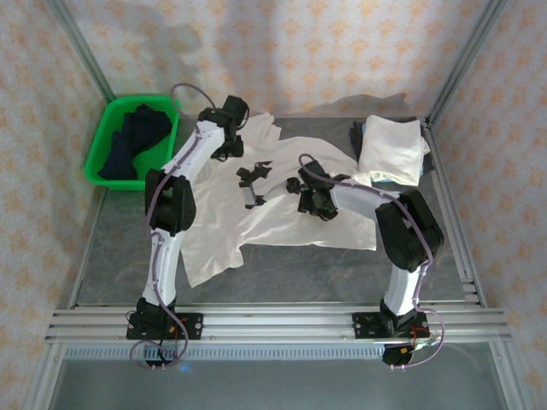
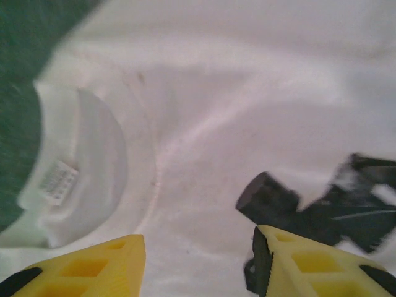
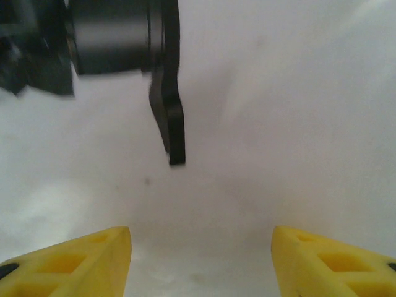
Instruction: Fold and stack the t-shirts
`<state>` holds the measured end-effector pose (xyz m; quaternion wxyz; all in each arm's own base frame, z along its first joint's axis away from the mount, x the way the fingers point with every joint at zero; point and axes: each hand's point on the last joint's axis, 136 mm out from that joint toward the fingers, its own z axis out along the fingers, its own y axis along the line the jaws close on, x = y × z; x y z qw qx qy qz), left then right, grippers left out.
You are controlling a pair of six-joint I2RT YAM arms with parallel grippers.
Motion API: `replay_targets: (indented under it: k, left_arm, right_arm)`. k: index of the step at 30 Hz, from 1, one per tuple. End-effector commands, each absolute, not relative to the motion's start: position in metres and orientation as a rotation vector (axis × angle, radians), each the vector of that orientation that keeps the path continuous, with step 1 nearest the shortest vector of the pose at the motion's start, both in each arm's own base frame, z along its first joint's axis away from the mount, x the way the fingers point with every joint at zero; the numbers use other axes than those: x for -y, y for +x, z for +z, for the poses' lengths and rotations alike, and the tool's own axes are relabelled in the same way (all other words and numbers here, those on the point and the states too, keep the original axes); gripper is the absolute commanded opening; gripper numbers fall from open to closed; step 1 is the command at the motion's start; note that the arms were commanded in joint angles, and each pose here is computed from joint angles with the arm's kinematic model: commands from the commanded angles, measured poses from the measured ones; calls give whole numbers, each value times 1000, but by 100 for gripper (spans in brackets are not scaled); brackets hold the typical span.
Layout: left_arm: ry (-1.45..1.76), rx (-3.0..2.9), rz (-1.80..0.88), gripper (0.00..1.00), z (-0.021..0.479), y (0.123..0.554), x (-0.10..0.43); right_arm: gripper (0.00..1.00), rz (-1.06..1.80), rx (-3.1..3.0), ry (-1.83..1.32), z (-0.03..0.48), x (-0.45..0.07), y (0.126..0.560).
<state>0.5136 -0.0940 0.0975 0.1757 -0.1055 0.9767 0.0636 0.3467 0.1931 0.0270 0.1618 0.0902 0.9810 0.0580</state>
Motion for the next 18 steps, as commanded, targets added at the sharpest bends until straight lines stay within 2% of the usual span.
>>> replay_targets:
  k: [1, 6, 12, 15, 18]
  left_arm:
    - [-348, -2869, 231, 49, 52, 492, 81]
    - [-355, -2970, 425, 47, 20, 439, 50]
    - [-496, -3022, 402, 44, 2, 390, 26]
    - [-534, -3011, 417, 43, 12, 379, 17]
    - [-577, -3001, 419, 43, 20, 371, 10]
  right_arm:
    - [61, 134, -2843, 273, 16, -195, 317]
    - [61, 156, -2915, 272, 6, -194, 281]
    - [62, 174, -3020, 164, 8, -192, 249]
    - [62, 155, -3035, 65, 23, -190, 247]
    - [64, 60, -2949, 33, 56, -181, 270]
